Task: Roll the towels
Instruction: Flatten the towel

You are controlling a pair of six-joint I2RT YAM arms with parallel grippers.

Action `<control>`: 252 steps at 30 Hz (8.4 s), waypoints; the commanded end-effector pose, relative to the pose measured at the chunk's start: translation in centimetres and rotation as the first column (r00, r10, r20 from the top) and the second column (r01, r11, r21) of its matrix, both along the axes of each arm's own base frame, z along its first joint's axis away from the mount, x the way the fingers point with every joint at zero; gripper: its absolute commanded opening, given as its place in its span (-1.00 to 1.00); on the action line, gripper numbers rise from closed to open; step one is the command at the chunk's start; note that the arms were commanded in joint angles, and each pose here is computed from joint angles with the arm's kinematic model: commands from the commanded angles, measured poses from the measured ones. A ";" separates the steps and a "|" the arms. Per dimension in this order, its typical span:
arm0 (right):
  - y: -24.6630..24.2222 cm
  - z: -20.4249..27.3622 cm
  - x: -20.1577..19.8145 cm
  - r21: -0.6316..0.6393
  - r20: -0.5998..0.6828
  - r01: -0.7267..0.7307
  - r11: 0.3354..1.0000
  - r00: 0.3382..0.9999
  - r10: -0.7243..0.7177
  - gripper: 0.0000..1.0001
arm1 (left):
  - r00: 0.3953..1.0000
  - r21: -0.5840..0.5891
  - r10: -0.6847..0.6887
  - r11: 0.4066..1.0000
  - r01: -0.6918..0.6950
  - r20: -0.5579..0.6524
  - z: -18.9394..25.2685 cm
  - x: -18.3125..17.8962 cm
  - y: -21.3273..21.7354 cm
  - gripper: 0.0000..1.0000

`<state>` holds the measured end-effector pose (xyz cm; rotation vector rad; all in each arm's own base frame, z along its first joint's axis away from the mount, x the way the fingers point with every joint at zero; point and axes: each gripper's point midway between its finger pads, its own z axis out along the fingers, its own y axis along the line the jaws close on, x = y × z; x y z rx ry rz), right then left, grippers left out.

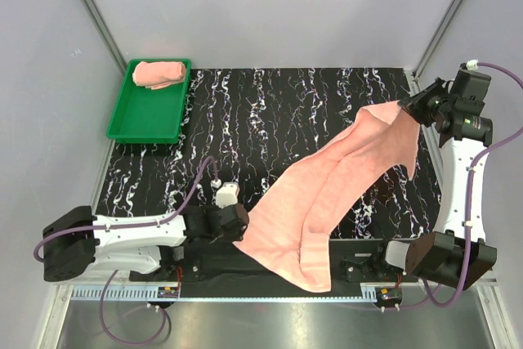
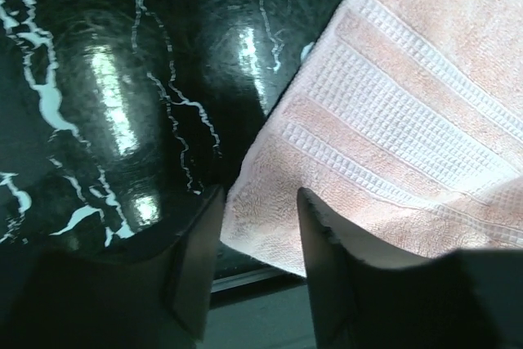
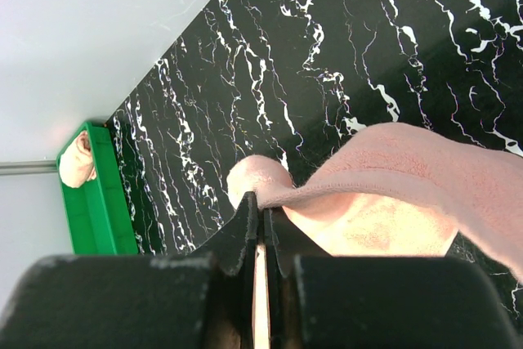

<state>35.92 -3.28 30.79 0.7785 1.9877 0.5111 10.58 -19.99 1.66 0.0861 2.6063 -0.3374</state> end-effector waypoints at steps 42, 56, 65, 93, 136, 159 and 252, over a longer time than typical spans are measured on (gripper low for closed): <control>-0.4 -3.6 -3.0 0.053 -0.085 0.136 0.989 0.988 -0.131 -1.00 | 0.784 0.089 -0.039 0.996 -0.020 0.620 27.8 14.5 8.1 -1.00; -5.1 -18.3 5.1 0.044 -0.362 0.228 0.973 0.911 -0.197 -0.93 | 0.975 -0.011 0.107 0.994 -0.107 0.194 15.3 30.7 7.8 -1.00; -7.8 -23.3 7.7 0.033 -0.449 0.260 0.965 0.867 -0.218 0.30 | 0.975 0.079 0.179 0.979 -0.190 0.129 10.9 35.4 9.3 -1.00; 1.1 -16.4 3.4 0.161 -0.219 -0.083 0.984 0.969 0.117 0.40 | 0.913 0.045 0.387 0.917 -0.395 0.124 10.6 21.9 11.9 0.98; -3.0 -15.8 9.2 0.016 -0.350 0.064 0.998 0.935 -0.054 0.38 | 0.934 0.064 0.336 0.937 -0.345 0.120 4.4 27.4 10.2 0.92; -0.2 -7.6 -6.6 -0.117 -0.202 0.097 0.988 0.972 -0.119 0.68 | 0.948 0.035 0.317 0.947 -0.318 0.023 0.1 34.3 8.2 0.93; -1.6 -16.5 -9.4 -0.077 -0.427 0.174 0.982 0.884 -0.190 0.99 | 0.851 -0.292 0.513 0.836 -0.465 0.114 9.5 12.1 12.0 -0.96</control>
